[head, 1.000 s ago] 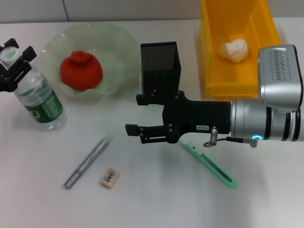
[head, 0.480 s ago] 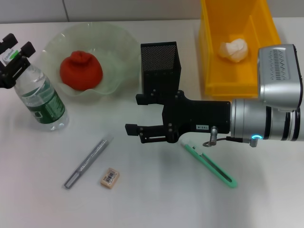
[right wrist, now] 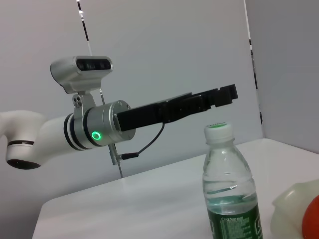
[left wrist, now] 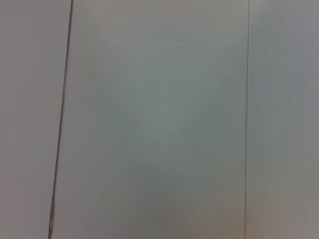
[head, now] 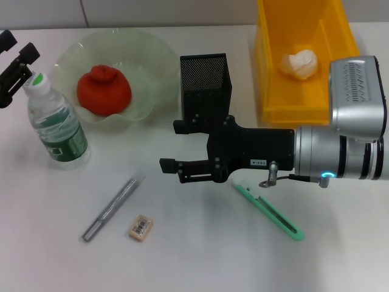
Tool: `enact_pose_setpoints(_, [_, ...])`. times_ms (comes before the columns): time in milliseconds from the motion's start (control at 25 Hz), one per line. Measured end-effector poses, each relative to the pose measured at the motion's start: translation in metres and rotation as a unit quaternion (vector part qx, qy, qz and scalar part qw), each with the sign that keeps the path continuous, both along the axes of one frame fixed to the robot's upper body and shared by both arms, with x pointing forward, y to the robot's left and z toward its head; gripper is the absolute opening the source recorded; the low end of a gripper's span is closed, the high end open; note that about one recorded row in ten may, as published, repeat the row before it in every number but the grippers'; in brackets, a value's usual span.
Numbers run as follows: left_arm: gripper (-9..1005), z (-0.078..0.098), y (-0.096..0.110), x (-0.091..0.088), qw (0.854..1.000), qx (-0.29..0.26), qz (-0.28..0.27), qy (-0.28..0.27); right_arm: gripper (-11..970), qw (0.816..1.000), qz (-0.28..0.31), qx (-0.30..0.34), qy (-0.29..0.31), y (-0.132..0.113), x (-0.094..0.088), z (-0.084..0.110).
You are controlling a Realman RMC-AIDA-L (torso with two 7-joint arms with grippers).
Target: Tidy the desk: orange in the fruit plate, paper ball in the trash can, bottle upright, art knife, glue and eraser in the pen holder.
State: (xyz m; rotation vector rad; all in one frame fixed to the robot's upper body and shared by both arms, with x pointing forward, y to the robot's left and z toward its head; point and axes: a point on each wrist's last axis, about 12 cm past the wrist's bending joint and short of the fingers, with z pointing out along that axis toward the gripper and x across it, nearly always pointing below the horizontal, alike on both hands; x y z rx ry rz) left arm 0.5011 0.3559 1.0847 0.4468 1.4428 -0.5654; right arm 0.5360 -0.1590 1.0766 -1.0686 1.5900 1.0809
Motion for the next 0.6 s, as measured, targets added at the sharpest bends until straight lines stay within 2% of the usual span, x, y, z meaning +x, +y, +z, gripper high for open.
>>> enact_pose_setpoints(360, [494, 0.008, -0.003, -0.006, 0.999, -0.009, -0.032, -0.023, 829, 1.0, 0.0, 0.0, 0.0, 0.0, 0.0, 0.0])
enact_pose_setpoints(480, [494, 0.015, -0.009, -0.011, 0.996, -0.011, -0.077, -0.044, 830, 1.0, 0.0, 0.0, 0.0, 0.0, 0.0, 0.0])
enact_pose_setpoints(600, [494, 0.02, -0.018, -0.012, 0.991, -0.019, -0.125, -0.035, 829, 1.0, 0.0, 0.001, 0.0, 0.0, 0.0, 0.0])
